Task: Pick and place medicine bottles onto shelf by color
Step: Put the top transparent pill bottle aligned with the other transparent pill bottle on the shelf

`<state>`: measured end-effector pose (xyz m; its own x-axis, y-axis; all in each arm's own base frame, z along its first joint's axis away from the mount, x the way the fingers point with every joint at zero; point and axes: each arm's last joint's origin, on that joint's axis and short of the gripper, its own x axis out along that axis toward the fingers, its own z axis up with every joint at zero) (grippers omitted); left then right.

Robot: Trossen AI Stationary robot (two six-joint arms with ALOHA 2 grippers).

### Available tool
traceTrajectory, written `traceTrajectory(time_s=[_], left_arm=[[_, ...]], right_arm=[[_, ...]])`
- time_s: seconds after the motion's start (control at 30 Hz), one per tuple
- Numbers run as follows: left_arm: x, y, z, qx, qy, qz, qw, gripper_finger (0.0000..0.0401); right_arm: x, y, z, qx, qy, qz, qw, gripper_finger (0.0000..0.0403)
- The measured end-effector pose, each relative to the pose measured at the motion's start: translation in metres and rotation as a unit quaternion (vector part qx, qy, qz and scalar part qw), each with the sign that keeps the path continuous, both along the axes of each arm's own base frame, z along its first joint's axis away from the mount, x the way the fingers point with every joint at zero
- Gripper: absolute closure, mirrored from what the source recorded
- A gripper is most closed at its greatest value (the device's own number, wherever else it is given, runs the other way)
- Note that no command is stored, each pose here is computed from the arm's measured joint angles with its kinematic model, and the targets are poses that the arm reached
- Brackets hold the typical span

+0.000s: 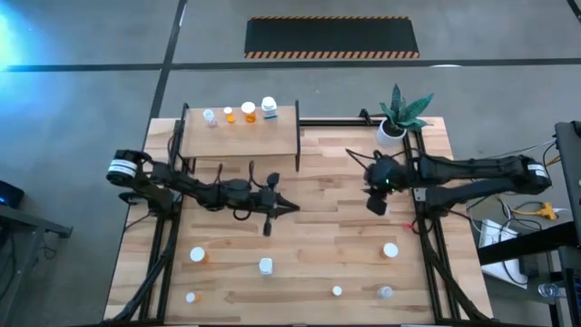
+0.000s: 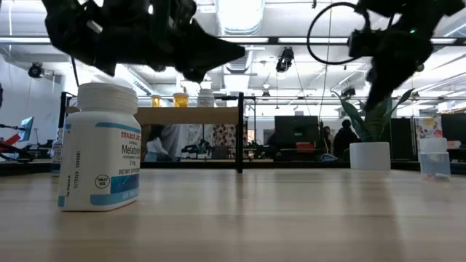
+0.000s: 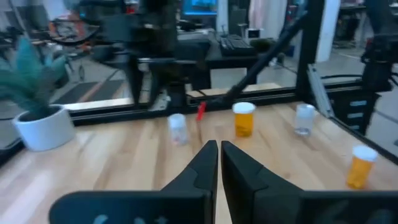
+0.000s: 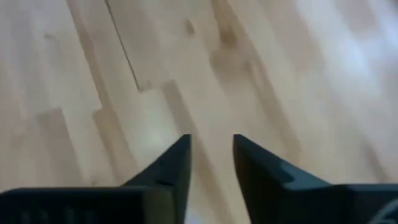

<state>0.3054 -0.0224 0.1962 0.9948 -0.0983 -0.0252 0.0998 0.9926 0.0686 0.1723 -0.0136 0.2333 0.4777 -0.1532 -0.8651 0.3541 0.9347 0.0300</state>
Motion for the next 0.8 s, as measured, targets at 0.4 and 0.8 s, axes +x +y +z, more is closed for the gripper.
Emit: traceTrajectory(time_s=[0.4, 0.8], left_arm=[[-0.008, 0.024, -0.010, -0.001, 0.009, 0.039, 0.999, 0.0397], [-0.009, 0.026, -0.014, 0.000, 0.029, 0.040, 0.999, 0.0397]], right_arm=[[-0.019, 0.033, -0.009, 0.086, 0.162, -0.206, 0.961, 0.0133], [-0.003, 0.037, -0.038, 0.097, 0.198, -0.225, 0.949, 0.0152]])
